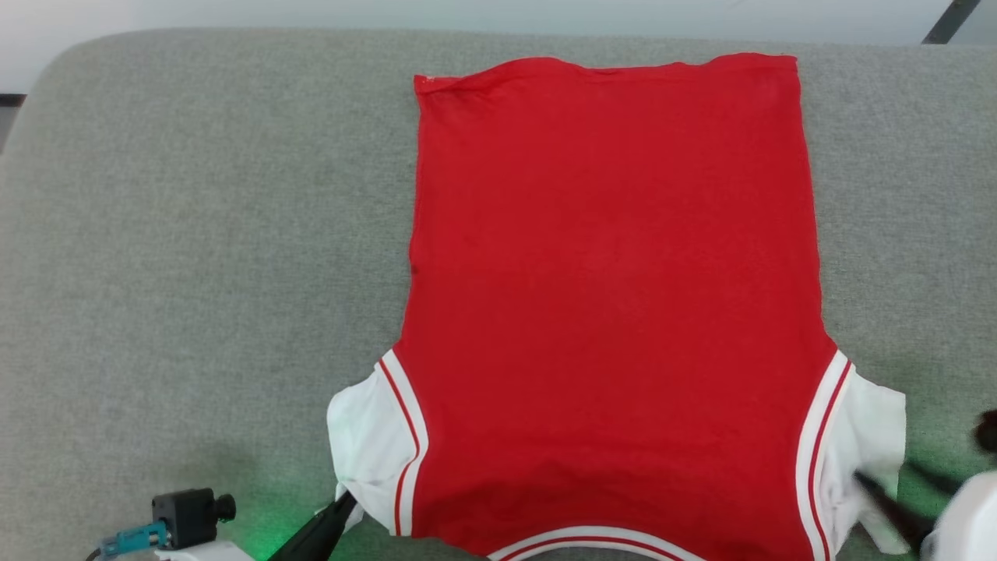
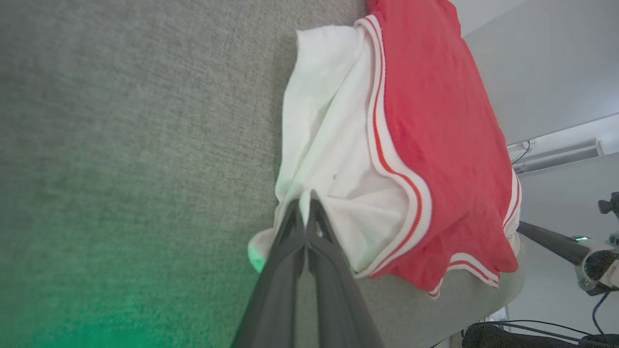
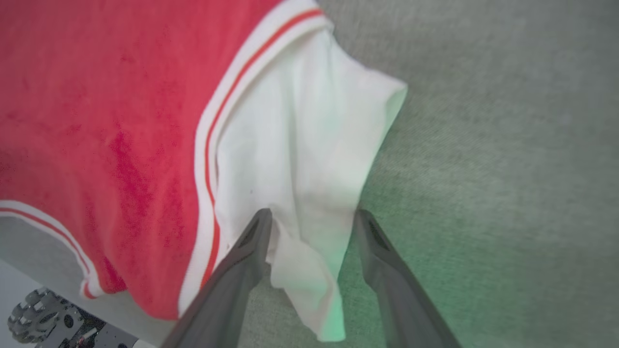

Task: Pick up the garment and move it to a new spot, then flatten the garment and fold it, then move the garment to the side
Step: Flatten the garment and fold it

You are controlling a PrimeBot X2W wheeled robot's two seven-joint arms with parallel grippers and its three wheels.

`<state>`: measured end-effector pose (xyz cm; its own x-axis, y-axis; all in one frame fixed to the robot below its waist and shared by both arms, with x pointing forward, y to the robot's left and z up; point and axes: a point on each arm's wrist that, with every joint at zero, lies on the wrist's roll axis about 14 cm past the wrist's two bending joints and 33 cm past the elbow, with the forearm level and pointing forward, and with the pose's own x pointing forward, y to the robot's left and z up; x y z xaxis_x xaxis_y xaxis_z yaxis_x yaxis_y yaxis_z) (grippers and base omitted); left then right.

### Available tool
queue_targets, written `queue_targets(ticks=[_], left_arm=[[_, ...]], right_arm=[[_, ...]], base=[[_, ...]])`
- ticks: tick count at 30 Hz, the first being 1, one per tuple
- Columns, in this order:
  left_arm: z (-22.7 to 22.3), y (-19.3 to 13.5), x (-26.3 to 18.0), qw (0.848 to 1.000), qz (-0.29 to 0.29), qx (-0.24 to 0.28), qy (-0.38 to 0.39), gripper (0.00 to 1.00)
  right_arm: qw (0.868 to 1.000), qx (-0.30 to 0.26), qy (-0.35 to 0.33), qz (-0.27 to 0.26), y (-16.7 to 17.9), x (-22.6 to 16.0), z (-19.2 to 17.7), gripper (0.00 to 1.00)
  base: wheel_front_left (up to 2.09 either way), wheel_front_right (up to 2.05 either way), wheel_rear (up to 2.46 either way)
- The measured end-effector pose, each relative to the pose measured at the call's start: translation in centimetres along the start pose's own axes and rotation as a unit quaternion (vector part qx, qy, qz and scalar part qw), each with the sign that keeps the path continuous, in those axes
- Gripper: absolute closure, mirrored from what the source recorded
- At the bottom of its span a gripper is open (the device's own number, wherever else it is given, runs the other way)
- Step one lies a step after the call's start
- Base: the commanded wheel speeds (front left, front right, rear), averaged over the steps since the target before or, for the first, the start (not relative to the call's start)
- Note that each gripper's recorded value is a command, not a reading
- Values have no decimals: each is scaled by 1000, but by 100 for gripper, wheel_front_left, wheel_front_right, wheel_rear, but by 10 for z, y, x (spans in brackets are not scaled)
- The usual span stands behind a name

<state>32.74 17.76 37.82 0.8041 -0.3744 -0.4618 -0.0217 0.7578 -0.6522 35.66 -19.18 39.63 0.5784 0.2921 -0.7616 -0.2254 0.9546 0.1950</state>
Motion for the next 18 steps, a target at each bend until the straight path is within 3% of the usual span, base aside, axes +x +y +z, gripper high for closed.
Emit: queue_targets(ticks=[11,18], left_arm=[[7,-14,0,1000,-22,5,-14,100],[13,-22,10,999,-35,9,-20,100]], right_arm=[[992,-27,-120,-13,-17,-55,112,0],[982,-72,-172,-34,-20,-29,208,0]], base=[[0,0,0],[0,0,0]])
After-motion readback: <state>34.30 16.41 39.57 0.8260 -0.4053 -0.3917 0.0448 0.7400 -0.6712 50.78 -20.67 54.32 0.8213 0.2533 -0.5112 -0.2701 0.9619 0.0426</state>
